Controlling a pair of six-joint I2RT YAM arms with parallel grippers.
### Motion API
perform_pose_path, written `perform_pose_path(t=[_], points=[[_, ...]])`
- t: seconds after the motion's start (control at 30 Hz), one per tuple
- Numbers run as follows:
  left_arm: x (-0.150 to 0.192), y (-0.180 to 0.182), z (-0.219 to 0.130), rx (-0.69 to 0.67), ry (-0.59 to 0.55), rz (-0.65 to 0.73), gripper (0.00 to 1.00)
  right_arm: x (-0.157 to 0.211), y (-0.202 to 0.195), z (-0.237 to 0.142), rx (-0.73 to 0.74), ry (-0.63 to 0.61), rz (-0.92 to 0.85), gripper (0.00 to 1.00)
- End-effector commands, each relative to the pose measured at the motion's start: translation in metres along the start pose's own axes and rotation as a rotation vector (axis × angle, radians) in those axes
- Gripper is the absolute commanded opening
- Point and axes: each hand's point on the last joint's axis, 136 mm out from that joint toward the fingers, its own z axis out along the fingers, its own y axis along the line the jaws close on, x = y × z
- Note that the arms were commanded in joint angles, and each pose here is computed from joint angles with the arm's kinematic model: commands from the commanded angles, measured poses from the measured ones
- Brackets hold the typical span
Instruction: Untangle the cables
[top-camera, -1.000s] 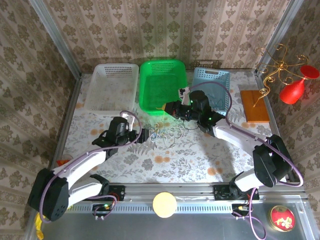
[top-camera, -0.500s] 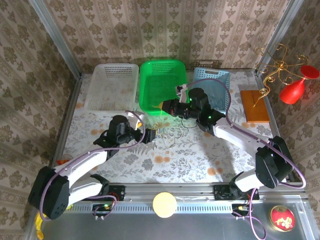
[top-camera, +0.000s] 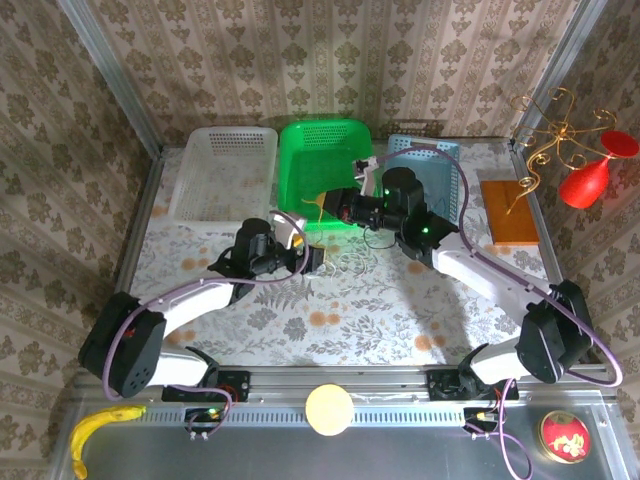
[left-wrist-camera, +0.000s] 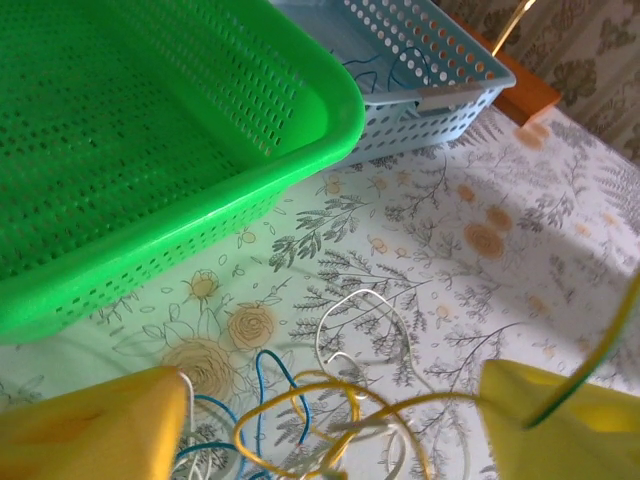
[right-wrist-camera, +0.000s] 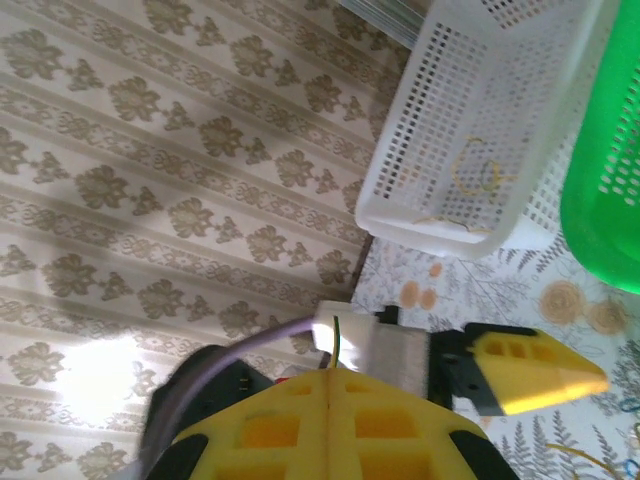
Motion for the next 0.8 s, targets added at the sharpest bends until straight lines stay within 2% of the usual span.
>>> perform_pose_path(t=[0.0, 0.07, 0.17, 0.33, 0.63, 0.77], points=[[0.009, -0.003, 0.004, 0.030, -0.021, -0.006, 0.66, -0.019, 0.048, -0.017, -0.103, -0.050, -0.025, 0.00], [0.021, 0.000, 0.005, 0.025, -0.006, -0.021, 0.56, -0.025, 0.060, -0.021, -0.126, -0.063, -0.030, 0.00], [0.035, 0.004, 0.007, 0.018, 0.009, -0.044, 0.49, -0.034, 0.076, -0.029, -0.157, -0.086, -0.037, 0.00], [0.052, 0.008, 0.007, 0.009, 0.024, -0.071, 0.46, -0.050, 0.100, -0.044, -0.200, -0.126, -0.056, 0.00], [0.044, 0.006, -0.006, -0.004, 0.000, -0.066, 0.48, -0.056, 0.101, -0.057, -0.183, -0.159, -0.086, 0.00], [0.034, -0.002, -0.014, 0.014, -0.022, -0.050, 0.67, -0.050, 0.087, -0.051, -0.164, -0.147, -0.068, 0.00]])
